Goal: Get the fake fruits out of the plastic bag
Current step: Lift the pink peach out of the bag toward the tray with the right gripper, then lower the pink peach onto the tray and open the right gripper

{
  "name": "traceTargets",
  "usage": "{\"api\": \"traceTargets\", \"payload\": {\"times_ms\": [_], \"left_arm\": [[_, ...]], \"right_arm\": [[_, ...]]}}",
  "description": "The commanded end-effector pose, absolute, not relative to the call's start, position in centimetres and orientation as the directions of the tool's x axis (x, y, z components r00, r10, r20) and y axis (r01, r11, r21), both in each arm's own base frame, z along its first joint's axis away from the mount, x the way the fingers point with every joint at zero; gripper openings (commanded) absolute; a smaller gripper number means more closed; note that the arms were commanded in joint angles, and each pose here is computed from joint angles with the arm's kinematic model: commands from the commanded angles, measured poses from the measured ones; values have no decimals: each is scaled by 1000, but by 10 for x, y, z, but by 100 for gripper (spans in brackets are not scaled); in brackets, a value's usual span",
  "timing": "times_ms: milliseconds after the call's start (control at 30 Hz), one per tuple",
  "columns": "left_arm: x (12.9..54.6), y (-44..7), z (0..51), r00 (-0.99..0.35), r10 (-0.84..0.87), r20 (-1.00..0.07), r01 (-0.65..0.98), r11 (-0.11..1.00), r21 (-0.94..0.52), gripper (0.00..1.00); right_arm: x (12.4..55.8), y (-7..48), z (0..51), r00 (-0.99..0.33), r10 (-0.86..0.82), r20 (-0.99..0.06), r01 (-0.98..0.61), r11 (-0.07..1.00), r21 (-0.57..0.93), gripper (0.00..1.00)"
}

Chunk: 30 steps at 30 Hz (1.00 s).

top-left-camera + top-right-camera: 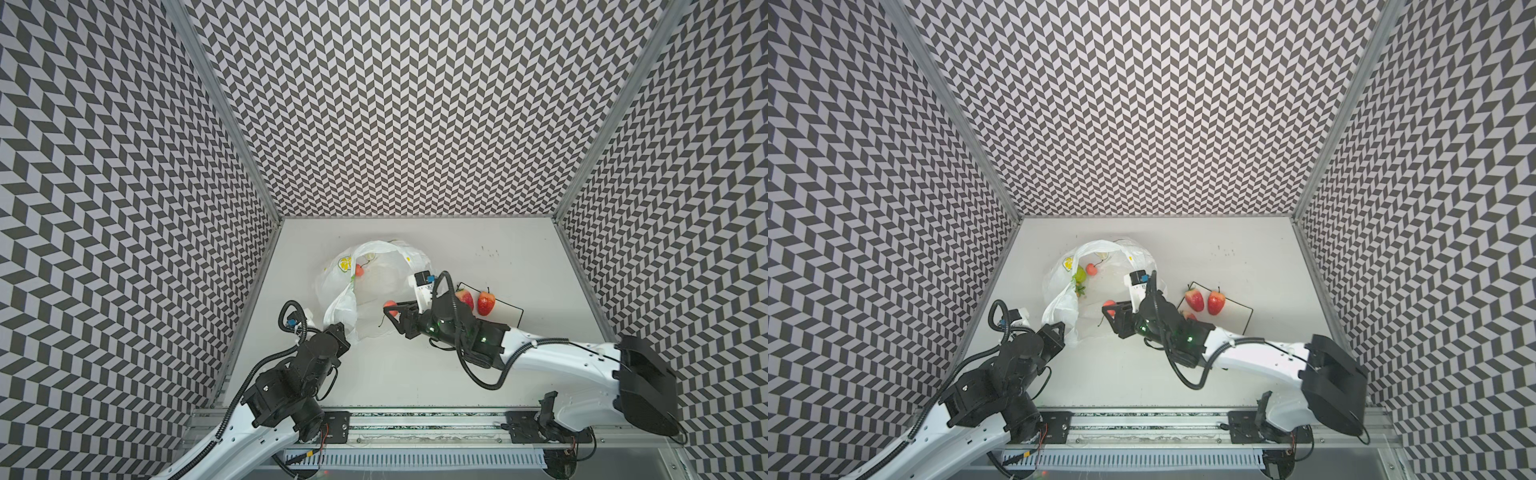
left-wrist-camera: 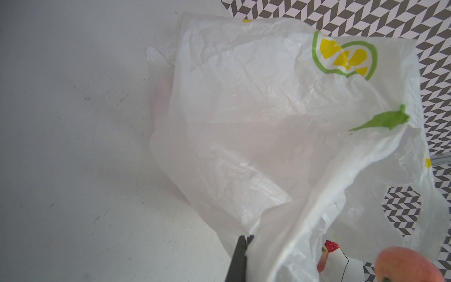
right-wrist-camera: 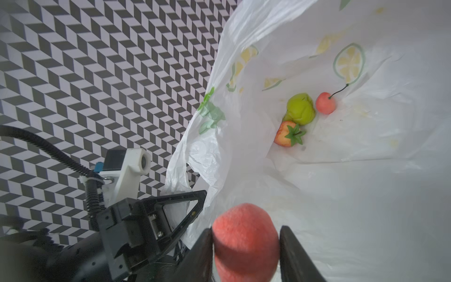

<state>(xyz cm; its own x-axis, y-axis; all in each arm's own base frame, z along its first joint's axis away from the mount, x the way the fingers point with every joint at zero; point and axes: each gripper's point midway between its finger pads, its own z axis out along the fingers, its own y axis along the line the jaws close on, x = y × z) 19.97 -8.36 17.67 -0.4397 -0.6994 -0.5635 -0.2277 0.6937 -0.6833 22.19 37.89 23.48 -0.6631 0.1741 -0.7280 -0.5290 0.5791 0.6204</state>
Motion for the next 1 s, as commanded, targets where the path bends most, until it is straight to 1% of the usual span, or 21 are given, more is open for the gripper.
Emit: {"api": "traceTargets", "payload": {"times_ms": [0, 133, 233, 333, 467, 633, 733, 967], "left_arm": [[202, -82, 179, -418, -700, -579, -215, 696, -685, 0], [202, -82, 179, -415, -701, -580, -211, 695, -688, 0], [202, -82, 179, -415, -700, -581, -210, 695, -688, 0], [202, -82, 179, -413, -701, -581, -209, 694, -689, 0], [202, -82, 179, -412, -701, -582, -207, 694, -690, 0], [201, -81, 180, -411, -704, -580, -207, 691, -692, 0], [200, -80, 180, -410, -705, -579, -208, 690, -693, 0], [200, -79, 180, -408, -706, -579, -210, 690, -692, 0]], "right_arm": [[219, 342, 222, -652, 167, -739, -474, 671, 570, 43], [212, 297, 200, -657, 191, -729, -387, 744, 544, 43], [210, 264, 178, -675, 218, -705, -291, 799, 526, 44], [208, 239, 157, -716, 262, -647, -189, 820, 541, 44], [204, 221, 126, -774, 379, -507, -35, 774, 632, 44], [206, 211, 103, -771, 522, -366, 118, 682, 722, 45], [212, 203, 96, -743, 584, -326, 178, 642, 746, 45], [222, 186, 75, -700, 649, -298, 262, 622, 738, 47]]}}
